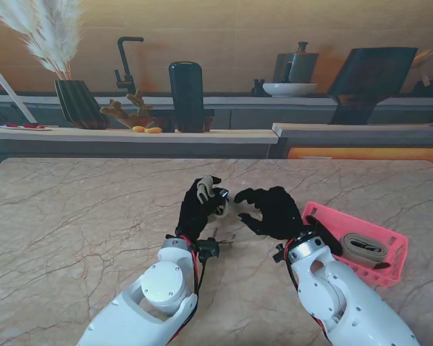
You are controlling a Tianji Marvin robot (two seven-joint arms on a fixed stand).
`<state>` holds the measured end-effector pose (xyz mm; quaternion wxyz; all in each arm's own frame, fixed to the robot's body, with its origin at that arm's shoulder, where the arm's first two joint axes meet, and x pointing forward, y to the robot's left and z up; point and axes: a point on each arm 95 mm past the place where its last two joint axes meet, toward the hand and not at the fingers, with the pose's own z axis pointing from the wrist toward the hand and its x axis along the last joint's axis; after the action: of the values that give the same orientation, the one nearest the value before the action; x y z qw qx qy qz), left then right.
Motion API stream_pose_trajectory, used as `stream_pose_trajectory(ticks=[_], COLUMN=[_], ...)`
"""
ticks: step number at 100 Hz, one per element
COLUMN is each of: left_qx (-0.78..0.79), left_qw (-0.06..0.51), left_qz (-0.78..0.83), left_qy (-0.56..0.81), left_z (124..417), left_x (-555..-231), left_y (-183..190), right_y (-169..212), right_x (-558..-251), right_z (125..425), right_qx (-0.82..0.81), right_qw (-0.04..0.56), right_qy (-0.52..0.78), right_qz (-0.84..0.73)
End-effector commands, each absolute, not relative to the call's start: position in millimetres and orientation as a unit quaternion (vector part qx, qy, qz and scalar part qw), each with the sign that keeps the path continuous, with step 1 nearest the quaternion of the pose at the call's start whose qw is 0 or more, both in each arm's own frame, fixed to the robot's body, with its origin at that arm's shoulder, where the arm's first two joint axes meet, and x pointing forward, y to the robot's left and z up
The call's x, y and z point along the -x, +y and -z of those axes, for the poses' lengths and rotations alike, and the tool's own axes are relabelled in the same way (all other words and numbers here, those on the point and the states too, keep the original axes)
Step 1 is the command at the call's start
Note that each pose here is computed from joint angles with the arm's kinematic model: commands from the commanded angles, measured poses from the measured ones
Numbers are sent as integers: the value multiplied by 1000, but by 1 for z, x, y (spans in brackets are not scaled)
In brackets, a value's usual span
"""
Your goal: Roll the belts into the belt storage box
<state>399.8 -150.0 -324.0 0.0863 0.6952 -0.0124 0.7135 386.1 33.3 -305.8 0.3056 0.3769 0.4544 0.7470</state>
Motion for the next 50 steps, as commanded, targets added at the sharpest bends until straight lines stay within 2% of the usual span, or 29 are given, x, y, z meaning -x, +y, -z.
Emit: stream_pose_trajectory(ticks=[1, 13, 50], left_qx=[-693, -692, -702], left_qw=[86, 73, 84], left_qz=[-716, -718, -706], left_qy=[2, 8, 32], left_z=[321, 320, 320], left_x=[-397, -398, -396], left_y=[-156, -158, -162], right_y=[40, 49, 69], right_x=[-388, -391, -394], right_z=[312, 316, 319], right_qx=[-387, -396, -409], right_qw=[294, 276, 241], right_qy=[456, 454, 429], right_qz=[-746, -749, -768])
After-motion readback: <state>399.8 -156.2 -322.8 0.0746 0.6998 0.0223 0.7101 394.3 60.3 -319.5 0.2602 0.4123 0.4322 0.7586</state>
